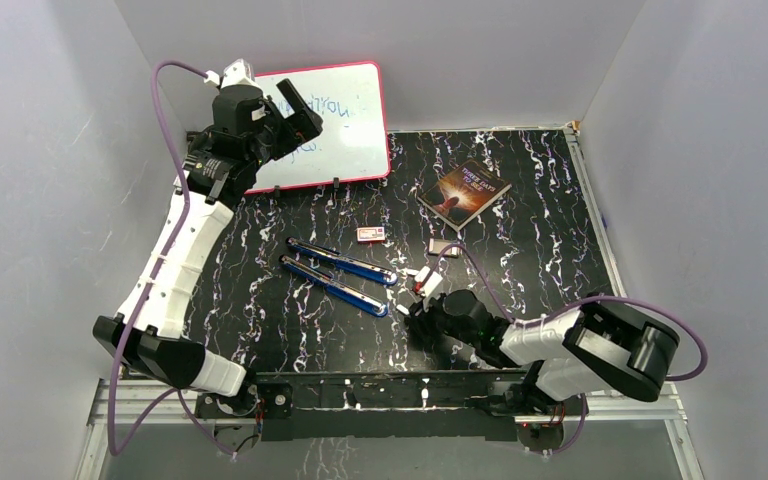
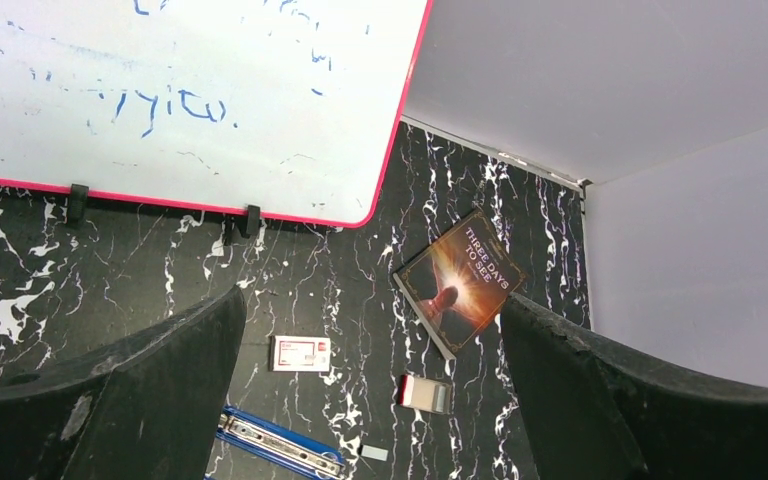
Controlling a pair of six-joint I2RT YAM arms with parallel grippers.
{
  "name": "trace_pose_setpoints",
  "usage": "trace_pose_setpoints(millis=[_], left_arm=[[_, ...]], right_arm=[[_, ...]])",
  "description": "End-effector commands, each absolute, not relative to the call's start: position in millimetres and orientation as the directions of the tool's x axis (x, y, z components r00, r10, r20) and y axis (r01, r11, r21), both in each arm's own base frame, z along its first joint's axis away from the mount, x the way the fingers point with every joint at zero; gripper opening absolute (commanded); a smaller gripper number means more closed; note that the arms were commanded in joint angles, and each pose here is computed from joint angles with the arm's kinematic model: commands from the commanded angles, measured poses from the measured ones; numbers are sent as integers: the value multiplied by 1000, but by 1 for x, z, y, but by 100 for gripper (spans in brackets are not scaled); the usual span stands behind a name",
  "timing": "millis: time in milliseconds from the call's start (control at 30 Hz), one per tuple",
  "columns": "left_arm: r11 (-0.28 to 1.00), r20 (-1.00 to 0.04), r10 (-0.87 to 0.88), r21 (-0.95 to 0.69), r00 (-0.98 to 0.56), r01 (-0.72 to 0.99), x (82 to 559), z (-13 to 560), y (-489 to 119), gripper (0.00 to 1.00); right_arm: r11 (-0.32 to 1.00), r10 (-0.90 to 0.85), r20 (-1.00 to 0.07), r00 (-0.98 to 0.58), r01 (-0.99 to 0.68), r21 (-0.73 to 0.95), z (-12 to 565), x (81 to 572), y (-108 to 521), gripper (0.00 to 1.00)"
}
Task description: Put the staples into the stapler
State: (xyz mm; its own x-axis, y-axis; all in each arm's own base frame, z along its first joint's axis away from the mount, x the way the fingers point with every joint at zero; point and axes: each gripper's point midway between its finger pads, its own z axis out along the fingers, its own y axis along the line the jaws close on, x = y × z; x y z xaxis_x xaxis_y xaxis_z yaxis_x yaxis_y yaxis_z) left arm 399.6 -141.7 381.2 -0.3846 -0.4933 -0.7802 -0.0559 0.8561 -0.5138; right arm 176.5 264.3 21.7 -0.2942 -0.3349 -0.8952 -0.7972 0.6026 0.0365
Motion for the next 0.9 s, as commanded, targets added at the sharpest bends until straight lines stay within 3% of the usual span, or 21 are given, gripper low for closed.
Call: trace_pose_setpoints(millis=[0,267,600,867], left_arm=[[850,-794,-507,-526,-337,-40,393,400,-135,98],[851,-802,-506,-524,-317,-33,388,405,-131,98],[854,-811,-507,-520,-292,-37,385,409,-126,98],[851,-813,-511,-524,-278,-32,383,412,-125,98]], right_arm=[[582,-378,-877,-295,-813,23,13,173,266,46],[566,-394,-869,-298,-824,26,8,172,268,37],[549,-401,-866,-298,-835,34,9,169,272,13],[560,-341,-899,-274,-827,39,37,173,274,2]])
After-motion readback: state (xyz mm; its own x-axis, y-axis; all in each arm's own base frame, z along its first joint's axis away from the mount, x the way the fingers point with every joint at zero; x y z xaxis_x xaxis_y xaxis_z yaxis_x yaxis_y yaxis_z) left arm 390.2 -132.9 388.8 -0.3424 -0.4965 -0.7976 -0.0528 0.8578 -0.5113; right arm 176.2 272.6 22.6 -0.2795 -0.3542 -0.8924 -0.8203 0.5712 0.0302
